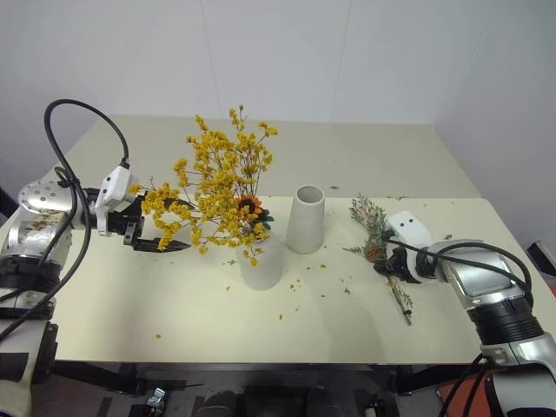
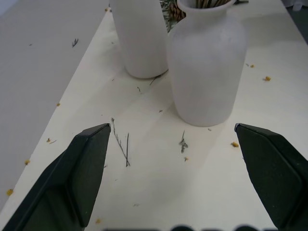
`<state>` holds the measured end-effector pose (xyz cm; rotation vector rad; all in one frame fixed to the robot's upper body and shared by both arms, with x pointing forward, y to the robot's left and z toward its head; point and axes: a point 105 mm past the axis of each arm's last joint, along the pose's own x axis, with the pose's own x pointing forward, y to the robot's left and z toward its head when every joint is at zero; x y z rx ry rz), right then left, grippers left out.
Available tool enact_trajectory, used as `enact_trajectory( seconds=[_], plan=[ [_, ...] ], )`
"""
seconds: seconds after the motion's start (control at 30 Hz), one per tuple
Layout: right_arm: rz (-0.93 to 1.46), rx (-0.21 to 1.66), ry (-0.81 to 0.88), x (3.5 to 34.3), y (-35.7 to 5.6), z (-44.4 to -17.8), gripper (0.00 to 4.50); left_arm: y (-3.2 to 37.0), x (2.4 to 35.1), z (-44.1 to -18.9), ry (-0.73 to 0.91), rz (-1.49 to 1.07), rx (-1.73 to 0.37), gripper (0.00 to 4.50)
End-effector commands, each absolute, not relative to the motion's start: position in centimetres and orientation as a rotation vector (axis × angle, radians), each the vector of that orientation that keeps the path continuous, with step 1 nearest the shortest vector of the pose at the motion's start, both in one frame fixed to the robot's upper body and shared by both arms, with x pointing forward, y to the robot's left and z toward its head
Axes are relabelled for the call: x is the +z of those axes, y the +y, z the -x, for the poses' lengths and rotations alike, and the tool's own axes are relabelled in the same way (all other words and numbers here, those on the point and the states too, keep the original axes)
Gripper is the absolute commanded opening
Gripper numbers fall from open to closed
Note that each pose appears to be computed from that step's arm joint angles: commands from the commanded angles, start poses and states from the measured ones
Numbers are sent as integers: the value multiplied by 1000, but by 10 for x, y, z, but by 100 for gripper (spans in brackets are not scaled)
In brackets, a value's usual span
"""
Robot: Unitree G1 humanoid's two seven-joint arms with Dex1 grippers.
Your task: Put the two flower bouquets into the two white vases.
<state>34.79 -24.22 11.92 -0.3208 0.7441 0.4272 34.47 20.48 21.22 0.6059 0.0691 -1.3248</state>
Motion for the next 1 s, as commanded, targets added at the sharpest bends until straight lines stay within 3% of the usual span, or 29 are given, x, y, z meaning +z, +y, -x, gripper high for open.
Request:
enact_trajectory(
  seconds=[0.03, 0.13, 0.23, 0.33, 0.43, 0.6, 0.77, 1.0],
  plan=[
    [359, 437, 735, 126, -242, -348, 85, 205, 222, -347, 30, -629, -1319, 450],
    [384, 413, 705, 132, -243, -352, 4, 205, 222, -350, 31, -616, -1317, 450],
    [420, 348, 596, 150, -247, -364, 4, 207, 222, -357, 47, -620, -1299, 450],
    [508, 307, 284, 192, -243, -381, 4, 205, 233, -372, 35, -598, -1268, 450],
    [449, 280, 44, 228, -244, -391, 4, 195, 245, -383, 19, -578, -1254, 450],
    [348, 188, -187, 276, -252, -402, 4, 177, 260, -397, 3, -608, -1228, 450],
    [200, 162, -401, 321, -249, -401, 4, 163, 266, -404, -17, -587, -1216, 450],
    [-61, 381, -633, 353, -215, -378, 4, 143, 260, -410, 9, -552, -1232, 450]
  ],
)
